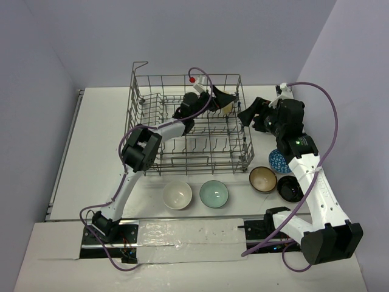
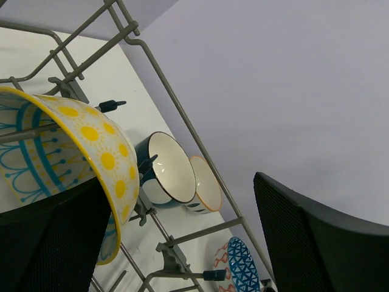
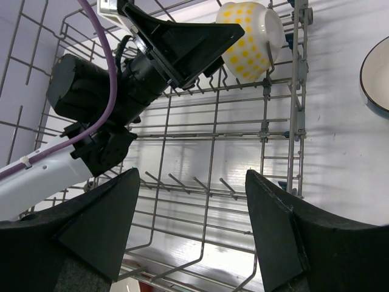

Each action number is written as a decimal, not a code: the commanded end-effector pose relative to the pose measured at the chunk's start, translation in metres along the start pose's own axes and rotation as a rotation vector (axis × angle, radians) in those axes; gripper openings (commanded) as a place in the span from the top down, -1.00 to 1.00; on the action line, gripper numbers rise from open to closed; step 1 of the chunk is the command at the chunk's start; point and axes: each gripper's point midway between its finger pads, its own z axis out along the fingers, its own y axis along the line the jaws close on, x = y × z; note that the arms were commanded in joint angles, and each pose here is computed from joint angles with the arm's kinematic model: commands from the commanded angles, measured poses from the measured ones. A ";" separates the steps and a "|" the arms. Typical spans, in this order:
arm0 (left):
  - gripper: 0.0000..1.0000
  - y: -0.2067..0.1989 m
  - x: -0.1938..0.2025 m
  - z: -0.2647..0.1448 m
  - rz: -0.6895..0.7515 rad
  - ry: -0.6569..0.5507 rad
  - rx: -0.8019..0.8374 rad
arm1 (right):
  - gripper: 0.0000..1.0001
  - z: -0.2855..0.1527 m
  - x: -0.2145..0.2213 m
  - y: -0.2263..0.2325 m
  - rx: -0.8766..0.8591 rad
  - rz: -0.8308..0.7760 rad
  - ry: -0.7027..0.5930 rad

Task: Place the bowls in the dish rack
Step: Insert the bowl into the dish rack.

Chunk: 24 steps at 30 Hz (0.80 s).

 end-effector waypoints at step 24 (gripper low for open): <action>-0.99 -0.036 -0.046 -0.018 0.078 -0.058 -0.093 | -0.57 0.000 -0.001 0.006 -0.044 0.002 -0.020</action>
